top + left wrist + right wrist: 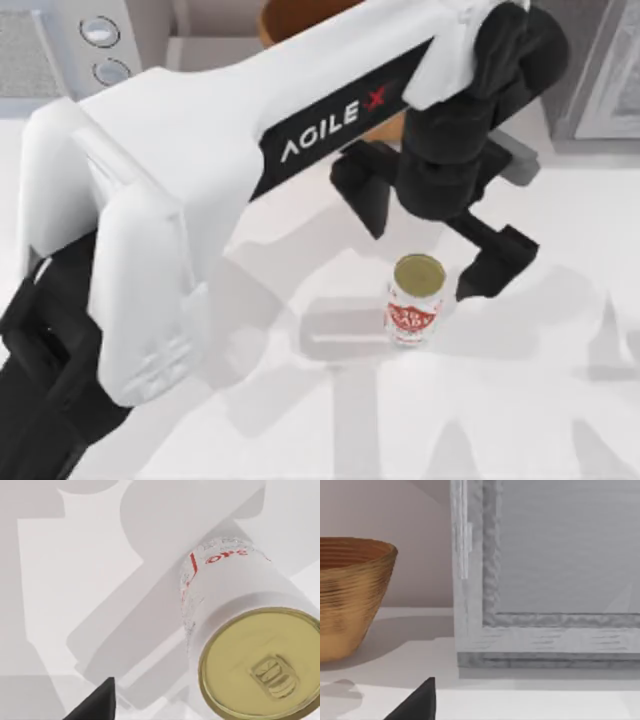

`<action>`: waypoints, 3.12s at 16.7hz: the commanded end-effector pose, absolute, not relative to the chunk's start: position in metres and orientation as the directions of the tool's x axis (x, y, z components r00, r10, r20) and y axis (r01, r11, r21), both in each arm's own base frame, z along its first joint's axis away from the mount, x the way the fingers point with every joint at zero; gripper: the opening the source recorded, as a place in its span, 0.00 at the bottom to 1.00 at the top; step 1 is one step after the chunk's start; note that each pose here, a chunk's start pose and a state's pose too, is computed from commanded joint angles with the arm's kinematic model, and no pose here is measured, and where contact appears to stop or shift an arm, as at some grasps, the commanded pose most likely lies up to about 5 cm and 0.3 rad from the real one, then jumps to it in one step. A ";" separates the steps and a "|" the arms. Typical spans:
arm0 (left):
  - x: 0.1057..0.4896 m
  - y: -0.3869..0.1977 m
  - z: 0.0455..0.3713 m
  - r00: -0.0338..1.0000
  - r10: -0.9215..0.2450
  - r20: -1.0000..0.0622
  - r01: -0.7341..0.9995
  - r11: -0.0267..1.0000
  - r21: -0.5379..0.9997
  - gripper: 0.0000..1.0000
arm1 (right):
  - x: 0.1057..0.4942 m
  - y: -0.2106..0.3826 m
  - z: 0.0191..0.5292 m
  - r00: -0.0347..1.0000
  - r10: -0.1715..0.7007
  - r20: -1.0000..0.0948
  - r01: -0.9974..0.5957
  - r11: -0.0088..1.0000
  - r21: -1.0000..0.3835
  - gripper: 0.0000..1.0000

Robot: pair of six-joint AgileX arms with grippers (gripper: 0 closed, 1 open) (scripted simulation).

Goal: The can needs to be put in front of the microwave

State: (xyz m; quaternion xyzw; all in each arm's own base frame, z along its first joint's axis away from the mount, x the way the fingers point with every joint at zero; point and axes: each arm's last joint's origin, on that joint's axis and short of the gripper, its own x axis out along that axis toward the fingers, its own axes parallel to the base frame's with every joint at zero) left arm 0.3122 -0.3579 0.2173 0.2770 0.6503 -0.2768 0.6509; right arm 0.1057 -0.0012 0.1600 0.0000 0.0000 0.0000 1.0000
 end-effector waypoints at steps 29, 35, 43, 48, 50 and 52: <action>0.312 -0.358 0.157 0.001 0.000 -1.000 0.721 0.693 0.001 0.02 | 0.106 -0.001 0.160 1.000 0.000 0.000 0.000 1.000 0.000 1.00; 0.312 -0.358 0.157 0.001 0.000 -1.000 0.721 0.693 0.001 0.00 | 0.106 -0.001 0.160 1.000 0.000 0.000 0.000 1.000 0.000 1.00; 0.314 -0.358 0.182 0.002 -0.001 -1.000 0.719 0.695 0.001 0.00 | 0.106 -0.001 0.160 1.000 0.000 0.000 0.000 1.000 0.000 1.00; 0.313 -0.358 0.197 0.000 0.000 -1.000 0.721 0.693 0.000 0.00 | 0.106 -0.001 0.160 1.000 0.000 0.000 0.000 1.000 0.000 1.00; 0.313 -0.357 0.196 0.000 0.002 -1.000 0.721 0.693 0.001 0.00 | 0.106 -0.001 0.160 1.000 0.000 0.000 0.000 1.000 0.000 1.00; 0.322 -0.346 0.196 -0.001 0.004 -1.000 0.711 0.703 0.002 0.00 | 0.106 -0.001 0.160 1.000 0.000 0.000 0.000 1.000 0.000 1.00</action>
